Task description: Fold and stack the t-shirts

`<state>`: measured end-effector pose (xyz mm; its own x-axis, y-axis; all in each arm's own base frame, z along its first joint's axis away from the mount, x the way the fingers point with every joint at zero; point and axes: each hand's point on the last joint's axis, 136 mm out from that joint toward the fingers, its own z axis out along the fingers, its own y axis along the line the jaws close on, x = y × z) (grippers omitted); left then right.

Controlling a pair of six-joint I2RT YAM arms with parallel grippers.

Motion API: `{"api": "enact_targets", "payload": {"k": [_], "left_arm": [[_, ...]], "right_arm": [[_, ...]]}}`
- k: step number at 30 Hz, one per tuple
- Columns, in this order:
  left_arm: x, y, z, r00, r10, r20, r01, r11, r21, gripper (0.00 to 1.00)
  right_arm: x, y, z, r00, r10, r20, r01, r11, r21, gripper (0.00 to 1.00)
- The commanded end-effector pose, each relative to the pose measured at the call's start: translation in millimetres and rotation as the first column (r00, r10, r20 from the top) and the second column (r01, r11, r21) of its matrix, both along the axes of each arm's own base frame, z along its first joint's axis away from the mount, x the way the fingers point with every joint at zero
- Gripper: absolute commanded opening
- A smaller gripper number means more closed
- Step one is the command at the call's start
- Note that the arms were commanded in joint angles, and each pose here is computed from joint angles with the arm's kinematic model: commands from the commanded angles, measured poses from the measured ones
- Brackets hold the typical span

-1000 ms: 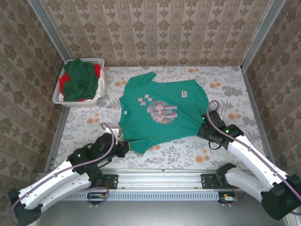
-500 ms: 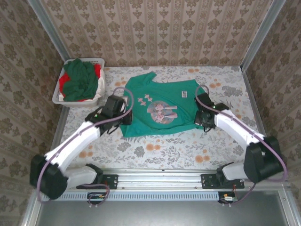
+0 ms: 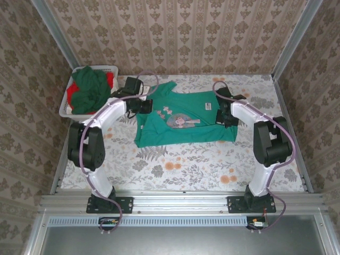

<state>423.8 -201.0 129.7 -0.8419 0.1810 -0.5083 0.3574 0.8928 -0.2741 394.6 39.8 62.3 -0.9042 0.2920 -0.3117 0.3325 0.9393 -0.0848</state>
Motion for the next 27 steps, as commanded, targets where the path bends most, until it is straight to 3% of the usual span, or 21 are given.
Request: {"api": "enact_targets", "payload": {"k": [1,8,12,14,16,17,21,27], "left_arm": [[4.4,-7.9,-8.8,0.997,-0.067,-0.049,0.066,0.998,-0.021,0.00],[27.1,-8.3,-26.6,0.994,-0.062,-0.085,0.059,0.998,-0.032,0.00],[35.7,-11.6,-34.7,0.991,-0.078,-0.109,0.076,0.997,-0.024,0.10],[37.7,-7.8,-33.6,0.990,-0.069,-0.120,0.067,0.998,-0.017,0.28],[35.5,0.3,-29.1,0.992,-0.048,-0.118,0.047,0.999,-0.013,0.43],[32.8,5.4,-25.9,0.993,-0.034,-0.115,0.033,0.999,-0.013,0.52],[4.5,32.0,-16.8,0.993,0.050,-0.106,-0.054,0.998,-0.035,0.64],[-83.9,29.3,-42.6,0.992,0.048,-0.115,-0.057,0.995,-0.078,0.66]], "right_arm": [[15.7,-2.3,-2.3,1.000,0.015,-0.005,-0.015,1.000,0.005,0.00],[27.9,-7.3,-10.8,1.000,0.005,-0.024,-0.005,1.000,0.013,0.02],[28.8,-10.6,-5.9,1.000,0.002,-0.023,-0.002,1.000,0.000,0.11],[27.1,-14.0,3.5,1.000,0.000,-0.013,0.000,1.000,-0.017,0.18],[21.5,-18.9,13.6,1.000,-0.007,-0.004,0.007,0.999,-0.039,0.32],[17.1,-20.8,18.9,1.000,-0.009,0.003,0.010,0.999,-0.045,0.33],[-13.4,-21.5,21.4,0.999,-0.020,0.026,0.021,0.999,-0.037,0.40],[-53.4,-7.2,-12.1,1.000,-0.013,-0.017,0.014,0.999,0.052,0.40]]}}
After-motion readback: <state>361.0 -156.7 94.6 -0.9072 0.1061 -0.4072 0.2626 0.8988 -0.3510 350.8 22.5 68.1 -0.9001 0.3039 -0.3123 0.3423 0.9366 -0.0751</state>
